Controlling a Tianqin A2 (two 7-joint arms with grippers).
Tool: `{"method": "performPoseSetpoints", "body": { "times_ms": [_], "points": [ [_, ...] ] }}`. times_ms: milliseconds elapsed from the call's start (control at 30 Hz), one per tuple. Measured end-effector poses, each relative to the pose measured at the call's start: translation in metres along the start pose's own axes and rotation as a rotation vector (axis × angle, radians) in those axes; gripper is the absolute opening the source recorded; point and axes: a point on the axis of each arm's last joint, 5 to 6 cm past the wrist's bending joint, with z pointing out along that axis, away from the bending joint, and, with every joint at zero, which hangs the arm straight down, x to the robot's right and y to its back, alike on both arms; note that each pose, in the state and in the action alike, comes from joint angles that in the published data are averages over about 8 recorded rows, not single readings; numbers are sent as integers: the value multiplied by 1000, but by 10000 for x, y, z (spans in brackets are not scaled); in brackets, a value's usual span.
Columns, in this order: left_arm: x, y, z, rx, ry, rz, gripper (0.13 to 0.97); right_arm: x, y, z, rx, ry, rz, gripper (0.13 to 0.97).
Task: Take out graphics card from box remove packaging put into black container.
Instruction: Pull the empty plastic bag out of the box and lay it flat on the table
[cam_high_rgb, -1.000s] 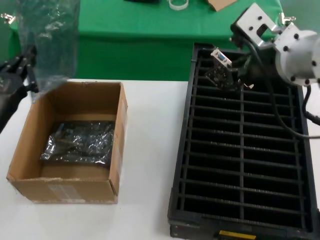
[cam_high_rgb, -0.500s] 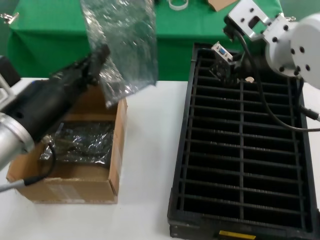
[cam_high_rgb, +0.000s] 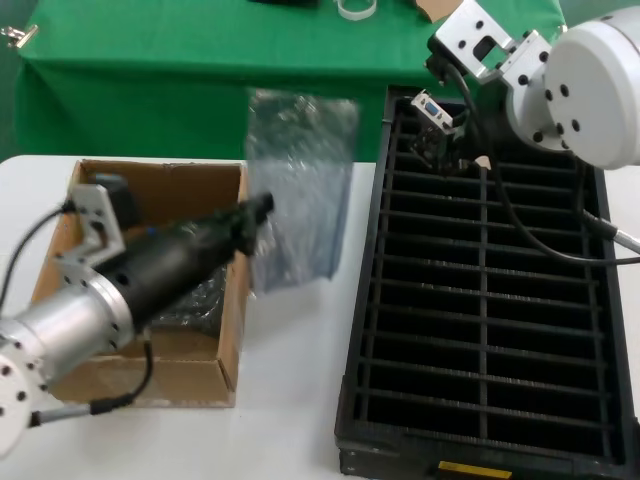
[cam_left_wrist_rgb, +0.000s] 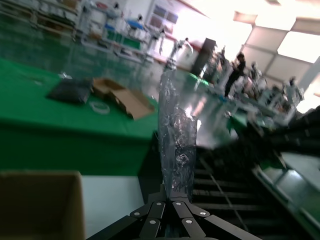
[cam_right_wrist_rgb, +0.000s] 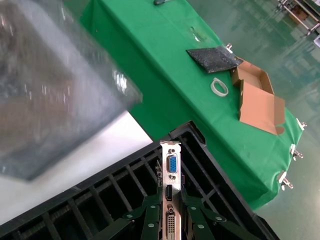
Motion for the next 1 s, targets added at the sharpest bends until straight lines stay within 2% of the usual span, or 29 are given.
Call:
{"method": "performPoseSetpoints", "body": {
  "times_ms": [133,267,467,600,667,767,1000],
  "points": [
    [71,114,80,-48,15,28,139,-12,-11,38,-7,-7,-1,188],
    [115,208,145,-91,0,66,139,-19,-17,67,-15,-11,-2,188],
    [95,336,242,-175,-87,100,139,-15,-22,100,-30,-9,0,188],
    [56,373,290,-214,-141,91,139,-10,-23,120,-39,-9,4,188],
    [36,376,309,-223,-155,83,139,-12,-25,133,-45,-11,5,188],
    [15,370,330,-230,-156,71,139,-23,-30,164,-57,-18,-1,188],
    [27,322,328,-212,-122,56,165,-98,-53,253,-102,-61,-77,188]
  ]
}}
